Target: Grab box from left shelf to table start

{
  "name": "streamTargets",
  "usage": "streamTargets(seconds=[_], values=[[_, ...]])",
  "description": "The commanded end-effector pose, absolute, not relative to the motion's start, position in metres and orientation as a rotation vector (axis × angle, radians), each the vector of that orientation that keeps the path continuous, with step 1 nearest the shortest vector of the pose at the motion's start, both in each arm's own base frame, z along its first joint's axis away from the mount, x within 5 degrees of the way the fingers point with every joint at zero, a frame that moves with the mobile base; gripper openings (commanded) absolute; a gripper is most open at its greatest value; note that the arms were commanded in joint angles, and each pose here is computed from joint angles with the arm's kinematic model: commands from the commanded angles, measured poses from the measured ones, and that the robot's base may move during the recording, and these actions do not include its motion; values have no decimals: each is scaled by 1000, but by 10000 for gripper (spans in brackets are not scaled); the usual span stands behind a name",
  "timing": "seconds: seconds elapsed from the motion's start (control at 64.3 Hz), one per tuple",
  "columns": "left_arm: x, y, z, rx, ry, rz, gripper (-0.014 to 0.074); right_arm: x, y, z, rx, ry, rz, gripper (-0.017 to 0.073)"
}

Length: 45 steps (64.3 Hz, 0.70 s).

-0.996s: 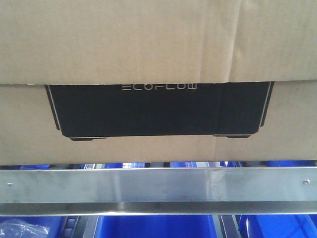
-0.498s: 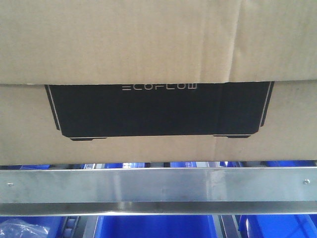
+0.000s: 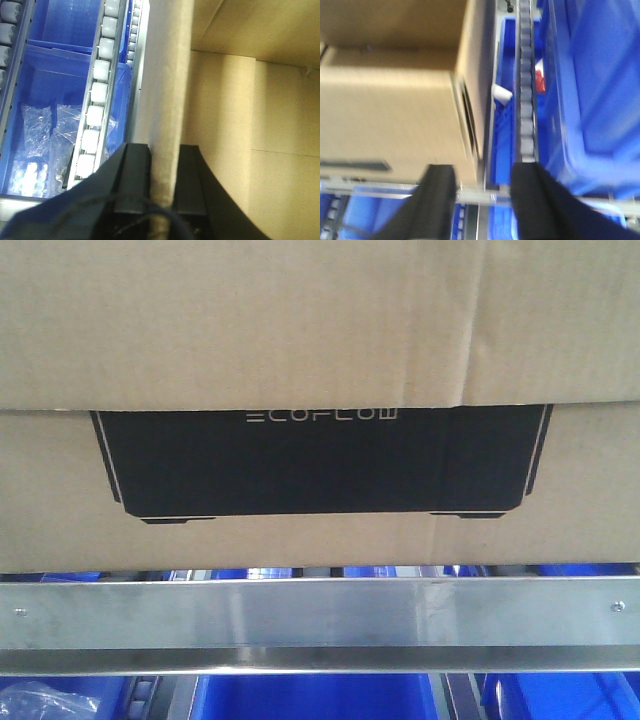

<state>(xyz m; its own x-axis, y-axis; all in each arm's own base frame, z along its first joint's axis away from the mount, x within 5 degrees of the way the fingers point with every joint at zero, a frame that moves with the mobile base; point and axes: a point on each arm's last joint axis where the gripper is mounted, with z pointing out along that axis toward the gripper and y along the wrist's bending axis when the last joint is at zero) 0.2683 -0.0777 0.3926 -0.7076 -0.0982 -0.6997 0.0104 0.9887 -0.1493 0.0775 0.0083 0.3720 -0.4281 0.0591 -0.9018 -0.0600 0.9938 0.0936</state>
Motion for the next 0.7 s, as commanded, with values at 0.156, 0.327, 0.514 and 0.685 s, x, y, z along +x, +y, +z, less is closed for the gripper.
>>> streamTargets(seconds=[0.156, 0.327, 0.514, 0.685], values=[[263, -77, 412, -94, 2261, -235, -102, 116, 11, 420, -5, 1950, 139, 434], [263, -77, 412, -94, 2261, -235, -102, 147, 13, 441, -1, 1965, 154, 434], [263, -77, 412, -94, 2261, -235, -102, 177, 15, 450, 31, 1995, 177, 434], [263, -77, 412, -94, 2261, -235, -102, 201, 16, 447, 61, 2036, 190, 434]])
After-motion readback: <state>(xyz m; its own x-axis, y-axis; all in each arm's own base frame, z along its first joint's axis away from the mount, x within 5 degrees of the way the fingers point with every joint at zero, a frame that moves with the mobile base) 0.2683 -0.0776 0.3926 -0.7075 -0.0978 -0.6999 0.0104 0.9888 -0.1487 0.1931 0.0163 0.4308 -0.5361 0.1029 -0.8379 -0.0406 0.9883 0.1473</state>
